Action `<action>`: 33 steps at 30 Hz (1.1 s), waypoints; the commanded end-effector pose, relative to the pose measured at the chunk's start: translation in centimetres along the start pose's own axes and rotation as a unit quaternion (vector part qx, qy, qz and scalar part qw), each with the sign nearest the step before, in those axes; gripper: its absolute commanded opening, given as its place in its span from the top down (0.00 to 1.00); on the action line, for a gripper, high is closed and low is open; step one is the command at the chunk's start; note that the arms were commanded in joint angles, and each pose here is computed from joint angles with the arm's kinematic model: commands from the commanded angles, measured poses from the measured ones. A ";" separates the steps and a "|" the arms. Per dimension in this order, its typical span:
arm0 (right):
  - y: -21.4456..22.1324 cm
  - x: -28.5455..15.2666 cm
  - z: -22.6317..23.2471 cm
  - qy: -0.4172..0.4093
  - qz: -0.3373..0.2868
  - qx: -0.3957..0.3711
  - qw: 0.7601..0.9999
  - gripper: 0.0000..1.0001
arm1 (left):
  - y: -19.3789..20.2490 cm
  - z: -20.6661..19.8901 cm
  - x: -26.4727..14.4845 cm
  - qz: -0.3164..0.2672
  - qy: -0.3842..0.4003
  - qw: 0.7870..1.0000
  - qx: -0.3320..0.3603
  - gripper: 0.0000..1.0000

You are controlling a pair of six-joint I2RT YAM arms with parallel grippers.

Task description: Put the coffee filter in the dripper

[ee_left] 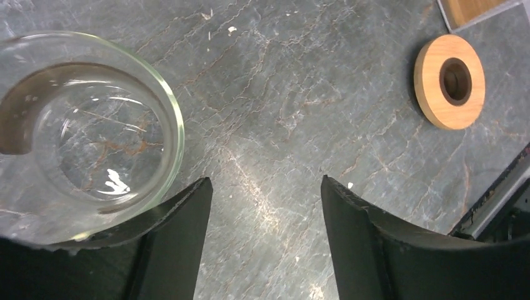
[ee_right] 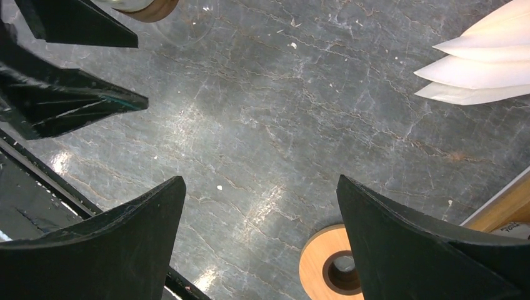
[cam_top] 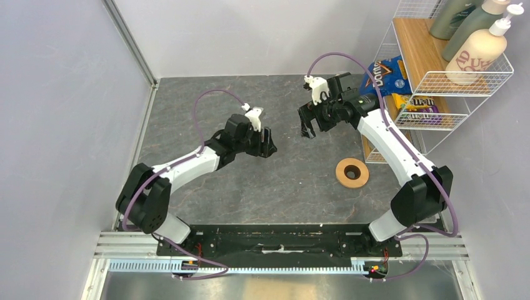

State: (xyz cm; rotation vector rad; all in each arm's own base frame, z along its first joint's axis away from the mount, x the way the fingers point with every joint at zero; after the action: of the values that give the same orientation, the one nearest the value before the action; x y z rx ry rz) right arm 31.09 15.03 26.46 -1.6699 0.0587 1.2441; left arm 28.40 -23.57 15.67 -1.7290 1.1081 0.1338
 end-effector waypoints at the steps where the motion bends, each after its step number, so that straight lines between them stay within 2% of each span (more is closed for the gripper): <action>1: -1.8 -0.8 0.0 -0.019 -0.032 0.000 0.999 0.01 | -2.4 -1.7 -4.2 -0.034 0.064 0.995 0.062 0.23; 4: -1.7 -1.0 0.4 -0.034 -0.034 -0.004 0.999 0.01 | -2.9 -1.0 -8.3 -0.036 0.078 0.993 0.077 0.18; 8: -0.9 -1.7 1.0 -0.061 -0.025 -0.013 0.998 0.01 | -4.6 3.0 -11.9 -0.053 0.039 0.996 0.054 0.14; 10: -0.3 -2.0 1.4 -0.075 -0.019 -0.018 0.997 0.01 | -4.4 4.6 -12.6 -0.043 0.025 0.994 0.093 0.14; 11: -0.1 -2.2 1.5 -0.078 -0.015 -0.019 0.997 0.01 | -4.0 5.2 -12.5 -0.030 0.024 0.990 0.135 0.16; 14: 0.6 -2.6 1.8 -0.083 -0.002 -0.015 0.996 0.01 | -3.0 6.6 -11.6 0.001 0.020 0.980 0.198 0.20; 19: 1.2 -3.5 2.2 -0.082 0.011 -0.009 0.996 0.01 | -3.4 8.1 -8.5 -0.008 0.022 0.976 0.217 0.34; 25: 1.5 -4.2 2.3 -0.073 0.013 -0.011 0.997 0.01 | -4.3 8.9 -4.9 0.010 0.046 0.967 0.252 0.38; 33: 1.8 -4.8 2.1 -0.069 0.019 -0.027 0.997 0.01 | -5.0 7.8 -2.0 0.029 0.111 0.955 0.274 0.39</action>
State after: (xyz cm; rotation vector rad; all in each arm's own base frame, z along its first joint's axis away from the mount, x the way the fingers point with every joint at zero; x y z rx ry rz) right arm 27.07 14.01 27.96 -1.5964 -0.0019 1.4066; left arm 31.87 -14.14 14.65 -1.2830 1.2404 -0.1235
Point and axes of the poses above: each gripper's point midway between its finger pads, its own x axis out along the fingers, its own z axis along the line the jaws close on, y = z × x, the point moved 7 cm from there along -x, back along the fingers, and after that the axes turned 7 degrees about -x, right-handed, at the moved point
